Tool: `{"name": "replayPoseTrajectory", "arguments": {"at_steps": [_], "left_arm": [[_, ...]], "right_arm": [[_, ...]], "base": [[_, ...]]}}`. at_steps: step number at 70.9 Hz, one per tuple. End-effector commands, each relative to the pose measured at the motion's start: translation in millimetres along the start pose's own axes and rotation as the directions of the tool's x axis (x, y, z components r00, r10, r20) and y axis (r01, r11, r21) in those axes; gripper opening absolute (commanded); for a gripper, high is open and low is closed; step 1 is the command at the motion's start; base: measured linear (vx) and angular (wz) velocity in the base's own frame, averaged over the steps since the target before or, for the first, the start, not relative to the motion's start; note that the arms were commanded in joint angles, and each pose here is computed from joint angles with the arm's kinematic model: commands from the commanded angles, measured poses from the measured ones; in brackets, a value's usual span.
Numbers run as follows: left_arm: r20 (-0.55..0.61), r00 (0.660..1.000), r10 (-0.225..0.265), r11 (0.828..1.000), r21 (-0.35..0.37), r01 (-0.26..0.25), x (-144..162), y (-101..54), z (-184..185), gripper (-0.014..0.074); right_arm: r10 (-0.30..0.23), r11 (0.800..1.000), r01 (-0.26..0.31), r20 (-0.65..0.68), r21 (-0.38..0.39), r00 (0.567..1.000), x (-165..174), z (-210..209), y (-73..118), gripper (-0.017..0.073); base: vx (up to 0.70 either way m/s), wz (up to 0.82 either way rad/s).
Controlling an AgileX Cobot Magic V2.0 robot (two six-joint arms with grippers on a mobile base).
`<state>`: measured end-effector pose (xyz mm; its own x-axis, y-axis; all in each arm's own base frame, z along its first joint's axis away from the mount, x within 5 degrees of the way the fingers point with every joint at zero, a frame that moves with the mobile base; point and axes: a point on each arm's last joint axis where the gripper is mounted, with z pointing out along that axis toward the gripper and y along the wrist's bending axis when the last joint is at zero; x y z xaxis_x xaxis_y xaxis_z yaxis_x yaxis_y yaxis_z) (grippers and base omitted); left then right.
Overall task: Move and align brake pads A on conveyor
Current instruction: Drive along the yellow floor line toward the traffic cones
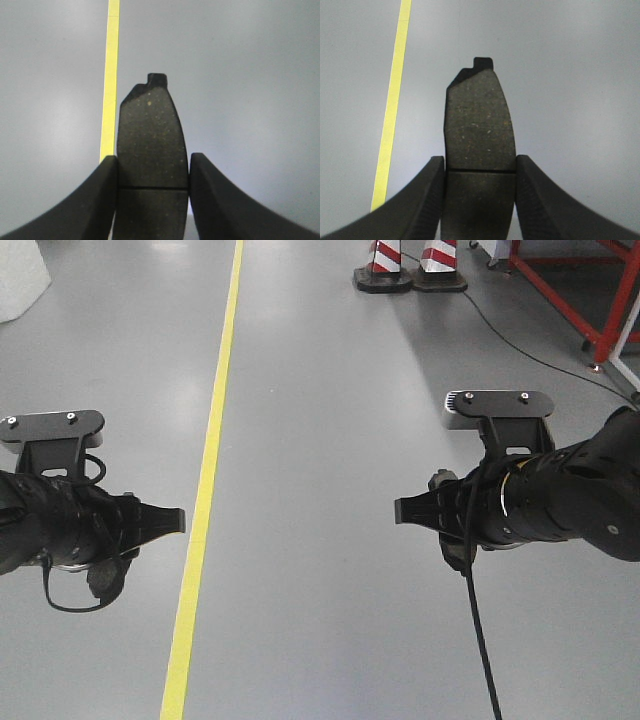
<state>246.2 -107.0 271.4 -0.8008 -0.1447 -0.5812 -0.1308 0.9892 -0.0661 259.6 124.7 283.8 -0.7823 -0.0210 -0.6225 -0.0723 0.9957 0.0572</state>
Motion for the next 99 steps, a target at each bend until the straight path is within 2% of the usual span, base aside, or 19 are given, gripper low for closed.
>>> {"name": "replayPoseTrajectory", "arguments": {"at_steps": [1,48,99], "left_arm": [[0.084,0.996,0.000,0.999,0.053,-0.004,-11.2,-2.7,-15.3,0.0104],[0.084,0.996,-0.001,0.999,0.054,-0.004,-11.2,-2.8,-15.3,0.0104],[0.084,0.996,-0.001,0.999,0.054,-0.004,-11.2,-2.8,-15.3,0.0104]], "right_arm": [[-0.007,0.999,0.012,0.109,-0.040,0.994,-14.4,-17.1,1.2,-0.0006],[-0.007,0.999,0.012,0.109,-0.040,0.994,-14.3,-17.0,1.2,-0.0006],[-0.007,0.999,0.012,0.109,-0.040,0.994,-14.3,-17.0,1.2,-0.0006]], "base": [[0.28,0.01],[0.36,0.02],[0.50,-0.04]]}}
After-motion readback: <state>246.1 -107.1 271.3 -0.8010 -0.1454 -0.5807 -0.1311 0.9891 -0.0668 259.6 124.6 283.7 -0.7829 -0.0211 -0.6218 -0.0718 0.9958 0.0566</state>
